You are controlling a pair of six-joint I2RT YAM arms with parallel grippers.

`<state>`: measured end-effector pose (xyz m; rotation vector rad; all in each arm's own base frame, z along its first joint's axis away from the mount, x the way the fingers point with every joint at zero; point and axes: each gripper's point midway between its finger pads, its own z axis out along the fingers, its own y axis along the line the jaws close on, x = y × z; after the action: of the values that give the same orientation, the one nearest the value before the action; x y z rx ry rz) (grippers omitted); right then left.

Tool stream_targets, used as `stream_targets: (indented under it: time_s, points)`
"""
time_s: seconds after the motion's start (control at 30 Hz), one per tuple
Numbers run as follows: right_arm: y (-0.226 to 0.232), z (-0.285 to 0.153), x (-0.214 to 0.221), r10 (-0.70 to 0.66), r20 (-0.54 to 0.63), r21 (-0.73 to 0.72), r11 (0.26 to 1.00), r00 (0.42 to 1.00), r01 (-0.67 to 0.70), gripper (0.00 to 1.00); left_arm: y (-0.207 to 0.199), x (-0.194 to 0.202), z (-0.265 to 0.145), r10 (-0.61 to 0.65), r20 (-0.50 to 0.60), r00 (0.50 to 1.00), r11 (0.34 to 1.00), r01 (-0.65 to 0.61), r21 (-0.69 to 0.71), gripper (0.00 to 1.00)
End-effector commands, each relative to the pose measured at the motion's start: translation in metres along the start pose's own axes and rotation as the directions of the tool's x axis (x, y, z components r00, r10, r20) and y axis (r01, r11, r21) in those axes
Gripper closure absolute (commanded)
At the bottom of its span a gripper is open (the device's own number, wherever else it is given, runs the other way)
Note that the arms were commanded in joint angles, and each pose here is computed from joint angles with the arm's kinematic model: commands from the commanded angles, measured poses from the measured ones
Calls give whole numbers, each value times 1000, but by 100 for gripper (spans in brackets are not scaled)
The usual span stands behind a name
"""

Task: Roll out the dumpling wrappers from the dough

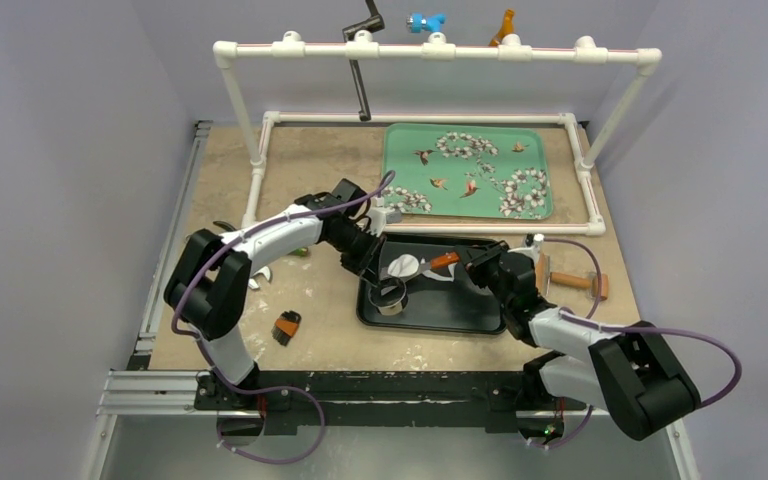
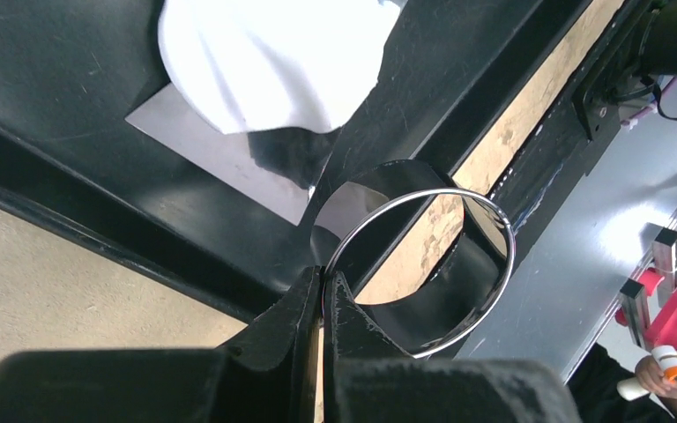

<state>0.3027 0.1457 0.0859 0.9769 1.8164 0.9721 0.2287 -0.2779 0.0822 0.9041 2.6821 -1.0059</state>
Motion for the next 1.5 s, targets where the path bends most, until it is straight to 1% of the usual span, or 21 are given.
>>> stream_targets:
  time_s: [0.0,0.13,0.2,0.3,0.5,0.67,0.73,0.9,1.0,1.17,1.33,1.47]
  points:
    - [4,7,-13,-132,59,-10,991,990,132,100,-12,1,-12,50,20,999,998,-51,39,100]
    - [13,6,-14,-224,79,-72,971,972,229,100,-11,-4,-21,58,46,997,998,-60,31,100]
    - [16,4,-16,-250,100,-103,960,963,260,100,-6,-8,-29,61,69,996,998,-62,13,100]
    - [21,1,-14,-273,91,-150,947,958,284,100,1,-12,-39,69,101,992,997,-67,-22,100]
    - [34,-6,-15,-238,103,-264,930,966,257,100,22,-16,-57,67,150,986,995,-54,-87,100]
    - [50,-17,-22,-222,142,-347,901,965,258,100,55,-18,-66,19,182,983,987,10,-161,100]
    - [59,-21,-23,-214,143,-383,888,966,254,100,69,-17,-68,26,185,982,983,9,-185,100]
    - [72,-28,-28,-213,150,-411,875,966,256,100,101,-13,-76,12,191,982,962,40,-268,100]
    - [84,-32,-34,-212,162,-425,867,964,262,100,115,-10,-77,30,174,984,946,28,-322,100]
    - [100,-34,-42,-217,183,-438,855,959,277,100,136,-8,-79,67,100,993,915,-21,-402,100]
    - [118,-31,-70,-194,251,-439,851,948,290,100,152,-7,-76,102,41,994,893,-73,-445,100]
    - [130,-26,-93,-162,293,-440,852,942,283,100,170,-8,-71,153,-16,988,869,-142,-475,100]
